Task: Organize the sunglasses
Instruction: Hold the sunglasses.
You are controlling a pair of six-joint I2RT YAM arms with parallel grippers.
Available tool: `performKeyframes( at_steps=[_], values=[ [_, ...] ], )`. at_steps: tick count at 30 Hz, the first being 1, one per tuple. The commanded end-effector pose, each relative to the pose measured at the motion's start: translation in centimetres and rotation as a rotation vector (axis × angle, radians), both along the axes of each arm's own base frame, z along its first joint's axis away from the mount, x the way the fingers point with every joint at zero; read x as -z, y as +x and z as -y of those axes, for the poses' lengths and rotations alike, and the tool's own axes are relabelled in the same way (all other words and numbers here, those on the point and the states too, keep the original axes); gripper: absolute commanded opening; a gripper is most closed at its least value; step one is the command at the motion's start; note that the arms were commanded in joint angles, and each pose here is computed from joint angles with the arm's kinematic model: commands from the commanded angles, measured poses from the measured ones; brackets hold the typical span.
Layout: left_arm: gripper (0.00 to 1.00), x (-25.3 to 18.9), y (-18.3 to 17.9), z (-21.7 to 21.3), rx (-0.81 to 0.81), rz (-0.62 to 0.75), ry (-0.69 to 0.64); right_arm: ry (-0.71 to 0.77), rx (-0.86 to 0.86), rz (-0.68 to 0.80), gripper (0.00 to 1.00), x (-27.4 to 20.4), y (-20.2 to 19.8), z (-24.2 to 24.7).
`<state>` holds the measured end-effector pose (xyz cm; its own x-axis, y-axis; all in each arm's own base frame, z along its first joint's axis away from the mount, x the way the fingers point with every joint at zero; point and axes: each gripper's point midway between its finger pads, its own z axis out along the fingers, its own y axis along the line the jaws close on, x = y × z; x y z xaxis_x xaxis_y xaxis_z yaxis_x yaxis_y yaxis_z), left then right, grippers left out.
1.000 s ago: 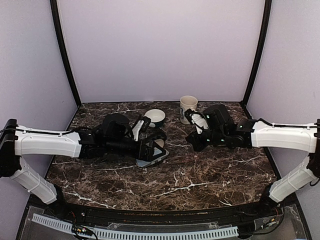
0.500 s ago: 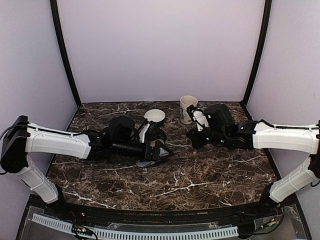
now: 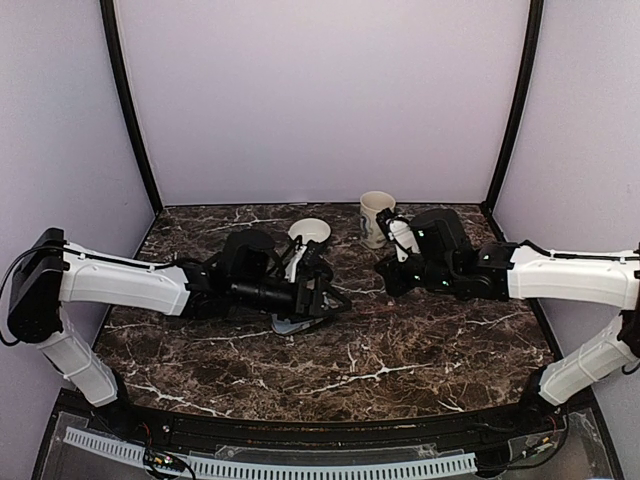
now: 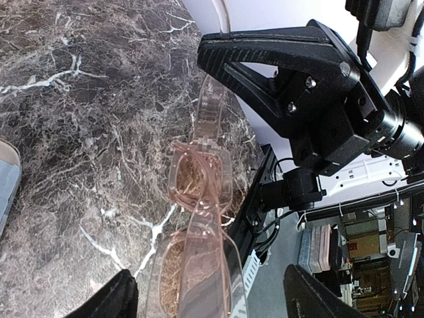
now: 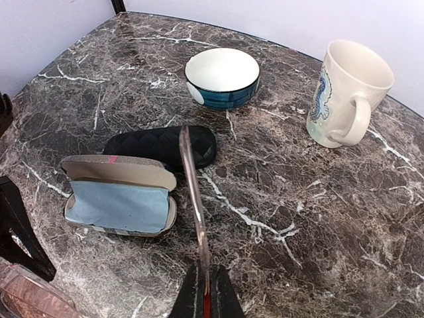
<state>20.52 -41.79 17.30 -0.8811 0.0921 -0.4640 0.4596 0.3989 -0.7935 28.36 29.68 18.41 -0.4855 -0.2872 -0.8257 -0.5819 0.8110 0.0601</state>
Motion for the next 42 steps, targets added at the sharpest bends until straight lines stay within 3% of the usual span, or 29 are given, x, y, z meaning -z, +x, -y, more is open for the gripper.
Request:
performKeyframes(
  at_steps=[1,20,25,31,42],
  values=[
    [0.77,-1.4,0.0,0.6,0.011,0.003,-0.034,0.053,0.023,0.040,0.00,-1.5,0.1,-0.2],
    [0.53,-0.7,-0.1,0.6,0.015,-0.016,-0.003,0.044,0.030,0.046,0.00,-1.4,0.1,-0.3],
    [0.61,-0.4,-0.1,0.5,0.012,-0.023,0.008,0.041,0.034,0.048,0.00,-1.4,0.1,-0.2],
    [0.62,-0.3,-0.4,0.6,0.030,-0.028,0.008,0.040,0.038,0.051,0.00,-1.5,0.1,-0.2],
    [0.53,0.0,-0.5,0.6,0.043,-0.017,0.014,0.033,0.033,0.049,0.00,-1.3,0.2,-0.3]
  ],
)
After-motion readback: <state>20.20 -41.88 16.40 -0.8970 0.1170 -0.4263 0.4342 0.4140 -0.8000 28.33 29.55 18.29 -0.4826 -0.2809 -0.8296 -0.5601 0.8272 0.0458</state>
